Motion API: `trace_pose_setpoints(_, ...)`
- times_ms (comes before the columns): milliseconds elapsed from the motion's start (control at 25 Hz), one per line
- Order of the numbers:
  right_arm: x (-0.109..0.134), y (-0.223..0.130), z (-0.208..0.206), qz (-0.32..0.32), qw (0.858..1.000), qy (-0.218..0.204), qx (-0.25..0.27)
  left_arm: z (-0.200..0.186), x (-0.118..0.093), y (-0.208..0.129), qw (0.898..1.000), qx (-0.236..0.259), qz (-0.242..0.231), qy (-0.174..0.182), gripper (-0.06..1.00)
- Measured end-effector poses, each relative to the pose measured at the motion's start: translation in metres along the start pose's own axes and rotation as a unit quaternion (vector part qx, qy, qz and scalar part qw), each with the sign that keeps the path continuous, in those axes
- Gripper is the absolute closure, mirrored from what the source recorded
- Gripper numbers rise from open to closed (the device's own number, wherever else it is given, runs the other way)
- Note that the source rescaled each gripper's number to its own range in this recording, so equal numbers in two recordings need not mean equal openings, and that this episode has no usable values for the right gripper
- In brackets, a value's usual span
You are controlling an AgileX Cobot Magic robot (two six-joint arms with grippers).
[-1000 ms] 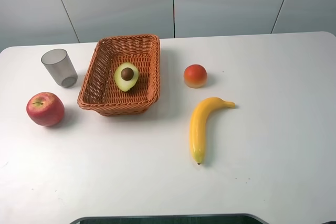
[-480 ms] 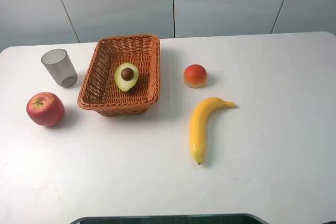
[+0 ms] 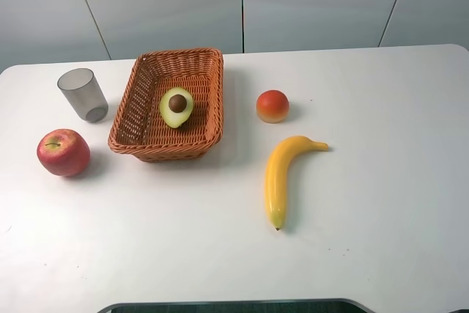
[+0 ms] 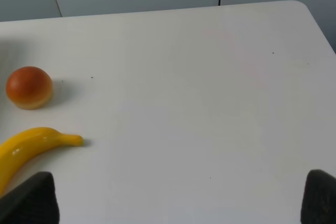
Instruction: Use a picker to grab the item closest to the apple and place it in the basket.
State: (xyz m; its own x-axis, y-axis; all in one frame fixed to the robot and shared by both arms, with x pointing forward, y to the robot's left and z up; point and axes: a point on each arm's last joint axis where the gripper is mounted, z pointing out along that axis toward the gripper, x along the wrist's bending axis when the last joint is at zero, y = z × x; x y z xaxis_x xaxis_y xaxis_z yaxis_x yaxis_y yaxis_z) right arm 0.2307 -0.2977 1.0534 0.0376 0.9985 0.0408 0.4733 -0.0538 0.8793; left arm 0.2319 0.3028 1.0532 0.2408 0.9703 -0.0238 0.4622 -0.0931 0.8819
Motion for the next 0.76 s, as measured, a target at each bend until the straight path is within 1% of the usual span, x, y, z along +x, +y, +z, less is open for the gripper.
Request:
trace_pose_setpoints(520,0.0,0.0,0.0,0.0,1.0,0.0,0.0,0.0,0.0,0.0,1.0,0.0,0.002,0.002,-0.06)
trace_pose_setpoints(760,0.0,0.0,0.0,0.0,1.0,0.0,0.0,0.0,-0.0004,0.0,1.0,-0.001,-0.012,0.025,-0.06)
